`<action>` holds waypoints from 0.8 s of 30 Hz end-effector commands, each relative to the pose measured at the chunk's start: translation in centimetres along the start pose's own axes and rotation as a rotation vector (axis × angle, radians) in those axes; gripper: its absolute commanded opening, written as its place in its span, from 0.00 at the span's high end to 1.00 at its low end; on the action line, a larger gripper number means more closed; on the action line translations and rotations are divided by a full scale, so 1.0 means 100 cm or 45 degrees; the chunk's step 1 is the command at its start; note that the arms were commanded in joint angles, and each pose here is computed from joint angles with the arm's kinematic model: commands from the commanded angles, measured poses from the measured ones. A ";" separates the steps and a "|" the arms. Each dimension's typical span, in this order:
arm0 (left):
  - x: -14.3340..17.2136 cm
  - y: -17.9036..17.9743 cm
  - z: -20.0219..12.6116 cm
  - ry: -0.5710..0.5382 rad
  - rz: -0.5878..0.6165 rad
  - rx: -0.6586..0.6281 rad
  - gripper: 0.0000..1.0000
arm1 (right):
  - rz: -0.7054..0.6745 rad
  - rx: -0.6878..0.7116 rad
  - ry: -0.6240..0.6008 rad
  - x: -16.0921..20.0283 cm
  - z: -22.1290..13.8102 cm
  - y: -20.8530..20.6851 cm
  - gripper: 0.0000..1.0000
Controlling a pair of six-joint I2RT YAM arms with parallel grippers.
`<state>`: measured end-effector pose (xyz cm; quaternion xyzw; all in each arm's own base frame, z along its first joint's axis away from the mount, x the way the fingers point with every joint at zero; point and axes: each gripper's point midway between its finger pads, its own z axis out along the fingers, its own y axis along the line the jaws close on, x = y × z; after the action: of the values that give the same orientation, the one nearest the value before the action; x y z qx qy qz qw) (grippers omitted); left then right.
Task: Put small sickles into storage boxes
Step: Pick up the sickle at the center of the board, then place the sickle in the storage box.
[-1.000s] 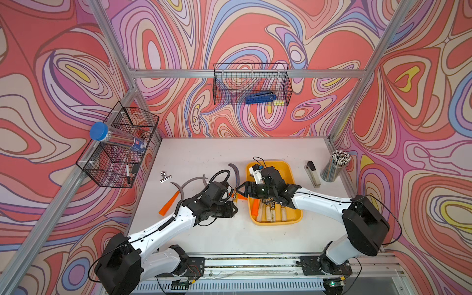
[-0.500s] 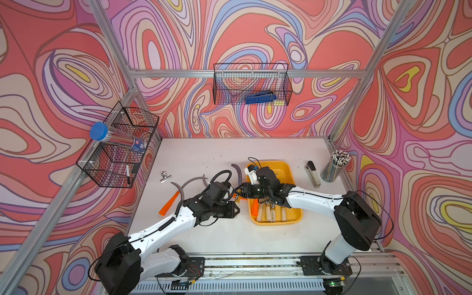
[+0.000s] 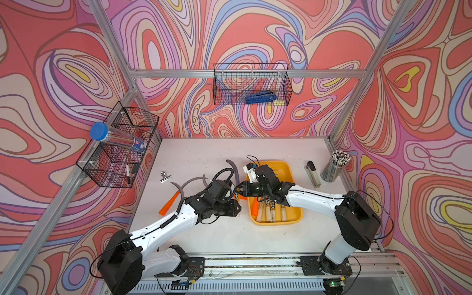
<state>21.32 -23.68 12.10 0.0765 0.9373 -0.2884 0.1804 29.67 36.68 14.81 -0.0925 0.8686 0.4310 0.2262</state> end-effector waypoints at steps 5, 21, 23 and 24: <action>-0.008 0.013 -0.024 -0.067 0.084 -0.146 0.11 | -0.101 0.108 -0.028 -0.010 -0.032 -0.008 1.00; -0.014 0.051 -0.031 -0.054 0.083 -0.465 0.00 | 0.017 0.151 -0.016 -0.003 -0.090 -0.076 1.00; -0.015 0.053 -0.029 -0.049 0.079 -0.480 0.00 | 0.027 0.148 -0.008 -0.001 -0.090 -0.082 1.00; -0.014 0.054 -0.027 -0.045 0.077 -0.486 0.00 | 0.030 0.146 -0.004 0.001 -0.088 -0.084 1.00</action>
<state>23.20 -18.81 12.20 0.0653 0.9630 -0.1366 0.2228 30.24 24.36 13.08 -0.0496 0.9012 0.3664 0.2263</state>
